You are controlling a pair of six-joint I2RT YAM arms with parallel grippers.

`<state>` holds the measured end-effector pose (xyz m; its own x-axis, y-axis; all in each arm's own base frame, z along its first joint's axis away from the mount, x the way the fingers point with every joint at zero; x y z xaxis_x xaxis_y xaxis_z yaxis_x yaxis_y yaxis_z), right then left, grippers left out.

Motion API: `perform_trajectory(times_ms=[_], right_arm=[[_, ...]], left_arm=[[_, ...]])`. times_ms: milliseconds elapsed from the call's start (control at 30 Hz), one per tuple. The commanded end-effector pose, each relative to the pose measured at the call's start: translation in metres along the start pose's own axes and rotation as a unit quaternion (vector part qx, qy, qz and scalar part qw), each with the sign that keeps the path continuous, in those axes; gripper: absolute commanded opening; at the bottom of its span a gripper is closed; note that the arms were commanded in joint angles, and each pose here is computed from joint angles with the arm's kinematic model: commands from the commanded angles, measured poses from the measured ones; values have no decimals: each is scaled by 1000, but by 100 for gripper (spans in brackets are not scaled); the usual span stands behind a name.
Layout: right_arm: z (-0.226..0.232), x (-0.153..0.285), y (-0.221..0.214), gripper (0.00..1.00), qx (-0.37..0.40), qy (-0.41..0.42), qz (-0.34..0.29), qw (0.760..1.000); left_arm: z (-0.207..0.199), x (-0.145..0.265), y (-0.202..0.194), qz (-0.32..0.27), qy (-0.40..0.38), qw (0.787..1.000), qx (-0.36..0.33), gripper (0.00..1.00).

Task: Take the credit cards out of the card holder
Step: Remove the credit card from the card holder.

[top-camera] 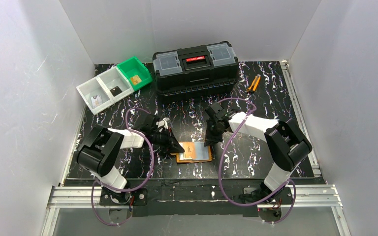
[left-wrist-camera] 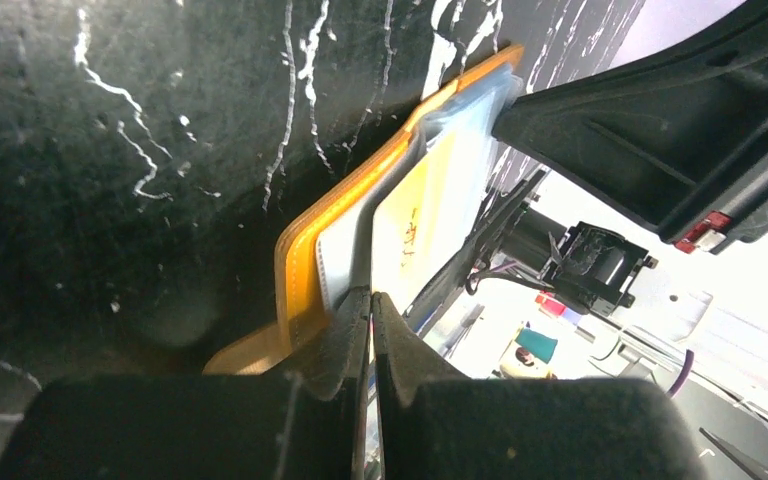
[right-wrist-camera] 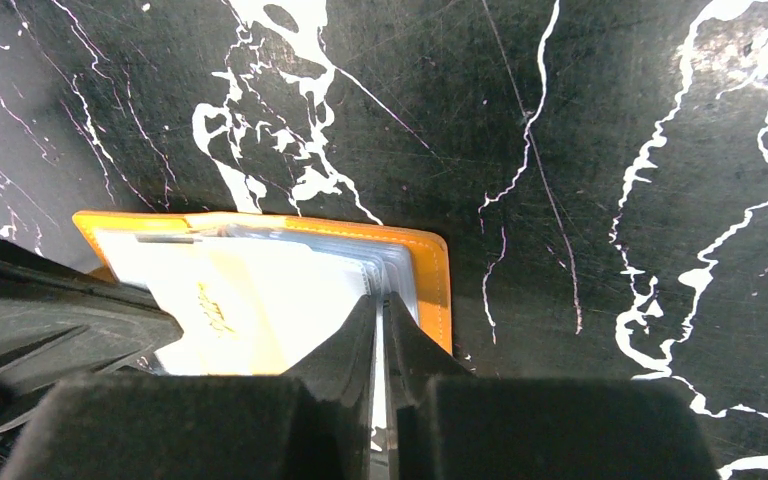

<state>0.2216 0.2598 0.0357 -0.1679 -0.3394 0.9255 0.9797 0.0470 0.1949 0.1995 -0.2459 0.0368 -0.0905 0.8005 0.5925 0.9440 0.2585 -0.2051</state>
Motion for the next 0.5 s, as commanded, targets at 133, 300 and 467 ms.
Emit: perform_trajectory(times_ms=[133, 300, 467], right_arm=[[-50, -19, -40, 10, 11, -89, 55, 994], [-44, -16, -34, 10, 14, -79, 44, 996], [-29, -5, -21, 10, 19, -57, 25, 998]], left_arm=[[-18, 31, 1, -29, 36, 998, -42, 0], [-17, 43, 1, -44, 72, 995, -48, 0], [-23, 58, 1, -62, 96, 991, -64, 0]])
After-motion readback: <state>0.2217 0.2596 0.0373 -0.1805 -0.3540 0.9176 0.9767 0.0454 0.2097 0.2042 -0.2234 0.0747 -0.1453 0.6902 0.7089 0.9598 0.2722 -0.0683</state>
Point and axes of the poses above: each gripper's point midway between its finger pads, its own x axis back along the fingers, its own z axis along the line the jaws close on, y = z × x, the point moved 1 cm from there along x, back along the fingers, and after that the axes turned 9 degrees about x, right-handed, at the moved point
